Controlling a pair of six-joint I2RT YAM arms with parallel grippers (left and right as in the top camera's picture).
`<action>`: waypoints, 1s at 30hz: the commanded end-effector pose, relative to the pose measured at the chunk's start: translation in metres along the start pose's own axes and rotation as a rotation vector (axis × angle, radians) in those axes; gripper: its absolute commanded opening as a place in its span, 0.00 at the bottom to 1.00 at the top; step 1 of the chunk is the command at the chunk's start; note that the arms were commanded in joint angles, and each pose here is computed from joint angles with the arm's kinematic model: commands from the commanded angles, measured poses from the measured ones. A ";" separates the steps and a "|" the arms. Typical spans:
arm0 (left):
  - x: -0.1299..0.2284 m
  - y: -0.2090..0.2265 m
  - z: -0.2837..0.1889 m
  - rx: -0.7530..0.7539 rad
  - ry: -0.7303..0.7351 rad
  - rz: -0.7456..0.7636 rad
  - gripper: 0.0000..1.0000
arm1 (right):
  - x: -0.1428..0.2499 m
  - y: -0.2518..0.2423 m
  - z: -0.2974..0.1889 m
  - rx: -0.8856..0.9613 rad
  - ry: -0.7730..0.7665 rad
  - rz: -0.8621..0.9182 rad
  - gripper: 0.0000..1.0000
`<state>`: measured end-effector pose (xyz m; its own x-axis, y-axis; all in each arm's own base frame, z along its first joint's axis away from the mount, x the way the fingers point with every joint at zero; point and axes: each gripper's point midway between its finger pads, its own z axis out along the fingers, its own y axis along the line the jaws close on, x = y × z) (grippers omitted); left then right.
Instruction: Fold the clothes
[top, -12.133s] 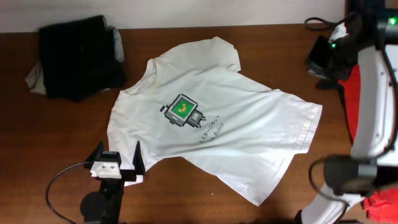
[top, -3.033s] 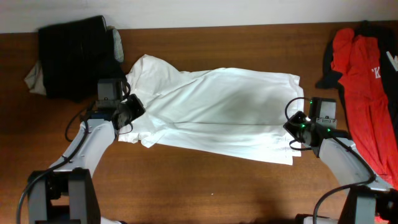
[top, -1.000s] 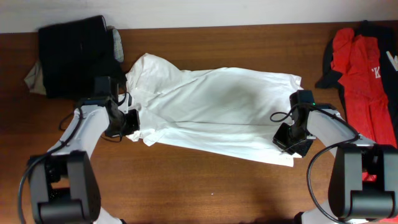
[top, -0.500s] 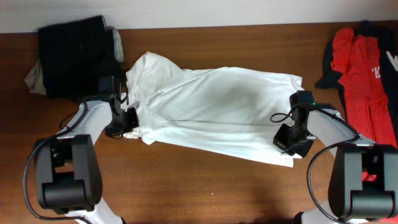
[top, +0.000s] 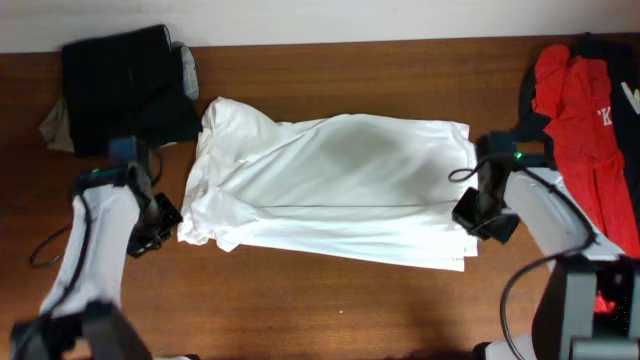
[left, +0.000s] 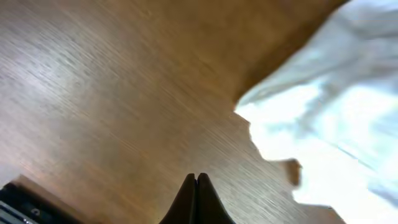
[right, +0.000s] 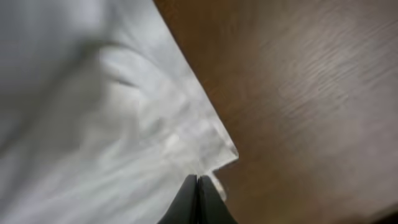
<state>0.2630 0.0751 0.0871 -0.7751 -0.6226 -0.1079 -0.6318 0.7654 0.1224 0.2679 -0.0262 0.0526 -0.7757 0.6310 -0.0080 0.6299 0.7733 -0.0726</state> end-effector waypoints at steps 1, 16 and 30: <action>0.017 -0.032 -0.030 0.238 0.013 0.049 0.33 | -0.011 0.029 -0.053 -0.171 -0.064 -0.127 0.46; 0.043 -0.113 0.055 0.250 0.022 0.256 0.68 | -0.003 0.038 -0.055 -0.227 -0.031 -0.239 0.90; 0.001 -0.130 0.037 0.302 -0.126 0.224 0.01 | 0.001 0.035 -0.043 -0.213 -0.012 -0.238 0.88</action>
<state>0.3269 -0.0195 0.0256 -0.8882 -0.4213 -0.1834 -0.4075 0.9067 -0.1093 0.2954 0.0053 0.0984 -0.8951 0.4445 -0.0343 0.4347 0.8872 0.1544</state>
